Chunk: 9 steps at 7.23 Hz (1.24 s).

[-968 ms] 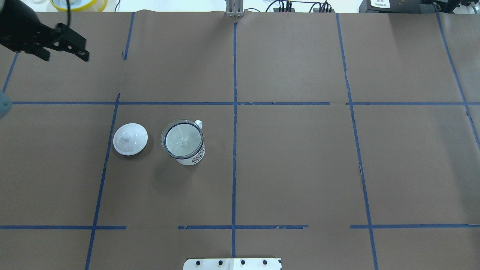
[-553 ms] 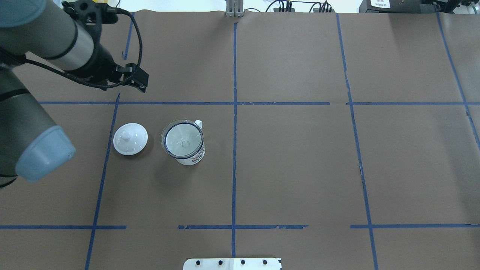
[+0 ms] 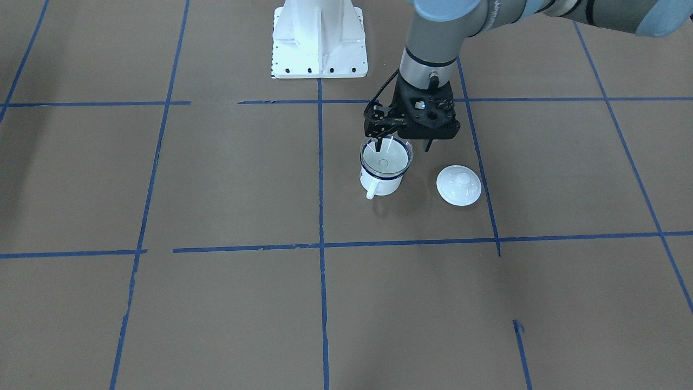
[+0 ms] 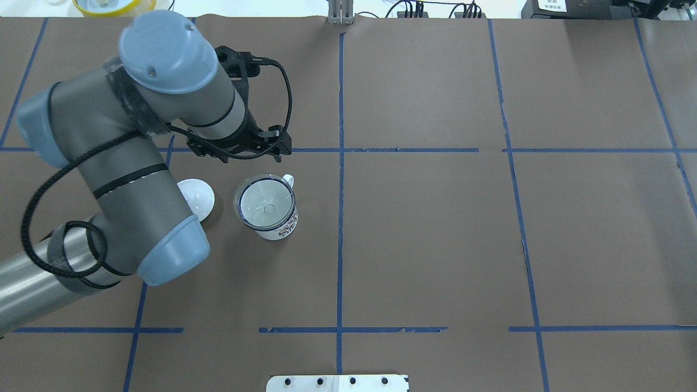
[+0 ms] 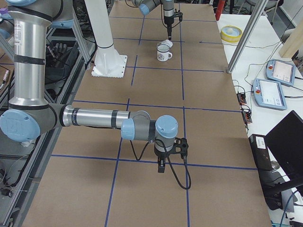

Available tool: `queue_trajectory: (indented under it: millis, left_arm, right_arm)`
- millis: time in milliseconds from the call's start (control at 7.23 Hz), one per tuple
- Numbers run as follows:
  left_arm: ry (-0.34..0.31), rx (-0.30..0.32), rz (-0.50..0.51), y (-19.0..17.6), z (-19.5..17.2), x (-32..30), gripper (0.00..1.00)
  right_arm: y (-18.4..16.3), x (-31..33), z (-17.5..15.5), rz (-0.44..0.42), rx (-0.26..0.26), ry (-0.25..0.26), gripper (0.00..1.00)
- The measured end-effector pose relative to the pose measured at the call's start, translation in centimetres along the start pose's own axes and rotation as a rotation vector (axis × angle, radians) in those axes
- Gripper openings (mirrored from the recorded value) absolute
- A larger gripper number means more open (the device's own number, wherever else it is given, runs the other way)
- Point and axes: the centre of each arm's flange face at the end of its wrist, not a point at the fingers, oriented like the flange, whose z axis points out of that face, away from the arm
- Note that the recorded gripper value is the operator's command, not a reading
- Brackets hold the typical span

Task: Remove funnel from cup
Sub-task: 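Move the left gripper over the clear glass funnel in the white mug, then grasp the glass funnel with the left gripper and lift it out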

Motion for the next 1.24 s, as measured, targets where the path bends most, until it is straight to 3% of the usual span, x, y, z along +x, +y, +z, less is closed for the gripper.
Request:
queue_trajectory:
  millis: [415,553,691,968,1245]
  left_arm:
    - [-0.055,-0.031,0.048,2.8,4.8,4.4,0.98]
    - [-0.065,-0.047,0.062,4.0,6.0,5.2,0.83]
    - [-0.071,-0.059,0.072,4.7,6.8,5.7,0.59]
    - [-0.071,-0.068,0.083,5.4,7.8,6.2,0.31]
    - [-0.061,-0.063,0.092,5.6,7.4,6.3,0.27]
  right_arm:
    - [0.0,0.0,0.0,0.000,0.000,0.000,1.00]
    - [0.0,0.0,0.0,0.000,0.000,0.000,1.00]
    - [0.0,0.0,0.0,0.000,0.000,0.000,1.00]
    - [0.0,0.0,0.0,0.000,0.000,0.000,1.00]
    - [0.0,0.0,0.0,0.000,0.000,0.000,1.00]
